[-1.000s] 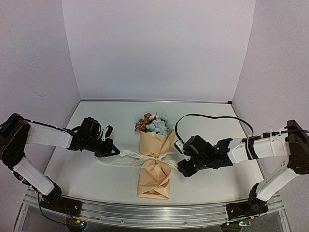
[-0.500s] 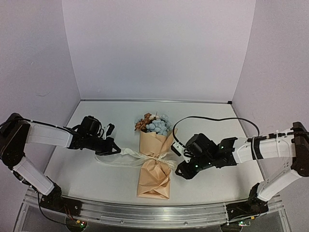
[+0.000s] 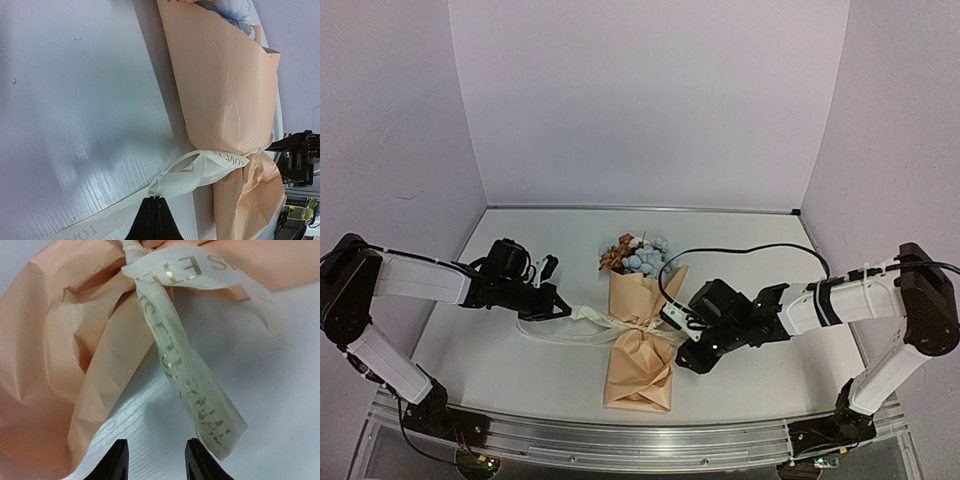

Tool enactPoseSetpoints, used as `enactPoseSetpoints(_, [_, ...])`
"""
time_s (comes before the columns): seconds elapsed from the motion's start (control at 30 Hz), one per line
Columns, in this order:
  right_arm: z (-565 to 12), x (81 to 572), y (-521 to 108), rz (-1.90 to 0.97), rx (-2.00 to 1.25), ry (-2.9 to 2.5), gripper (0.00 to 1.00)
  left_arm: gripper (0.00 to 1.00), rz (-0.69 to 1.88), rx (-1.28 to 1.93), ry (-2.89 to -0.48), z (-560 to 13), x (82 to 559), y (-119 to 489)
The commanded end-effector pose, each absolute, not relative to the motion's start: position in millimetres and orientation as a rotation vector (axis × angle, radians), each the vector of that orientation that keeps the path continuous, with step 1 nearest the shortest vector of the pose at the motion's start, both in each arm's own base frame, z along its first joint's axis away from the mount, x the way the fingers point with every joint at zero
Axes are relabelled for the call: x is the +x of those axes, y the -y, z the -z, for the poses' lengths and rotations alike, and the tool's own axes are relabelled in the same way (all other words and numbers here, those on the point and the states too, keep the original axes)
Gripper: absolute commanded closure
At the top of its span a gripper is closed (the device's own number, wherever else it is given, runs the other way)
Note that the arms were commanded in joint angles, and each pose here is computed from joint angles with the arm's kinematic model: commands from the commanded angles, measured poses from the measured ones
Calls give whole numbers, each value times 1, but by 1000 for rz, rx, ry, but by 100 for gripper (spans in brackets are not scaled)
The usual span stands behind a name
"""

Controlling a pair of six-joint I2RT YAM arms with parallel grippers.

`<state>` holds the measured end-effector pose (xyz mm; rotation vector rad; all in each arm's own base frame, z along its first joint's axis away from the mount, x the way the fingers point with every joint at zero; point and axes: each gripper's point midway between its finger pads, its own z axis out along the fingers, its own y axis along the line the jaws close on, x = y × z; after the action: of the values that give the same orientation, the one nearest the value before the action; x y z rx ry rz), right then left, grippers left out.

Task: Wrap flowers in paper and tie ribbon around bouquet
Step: Tie the half-tied ribbon around the folded bouquet.

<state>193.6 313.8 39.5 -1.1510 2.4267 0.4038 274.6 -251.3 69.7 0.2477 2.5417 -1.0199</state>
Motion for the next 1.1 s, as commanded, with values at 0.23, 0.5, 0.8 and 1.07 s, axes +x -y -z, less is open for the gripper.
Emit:
enactPoseSetpoints(0.23, [-55,217,-330,-324,-1220,-2290,58,100,1052,300,-2481,-87,285,263])
enactPoseSetpoints(0.5, [-53,227,-337,-279,-1232,-2270,59,100,1049,300,-2508,-83,284,263])
enactPoseSetpoints(0.8, [-58,236,-340,-250,-1201,-2245,100,100,1022,282,-2529,-79,284,259])
enactPoseSetpoints(1.07, [-64,228,-316,-199,-1209,-2232,100,100,941,236,-2570,-69,288,250])
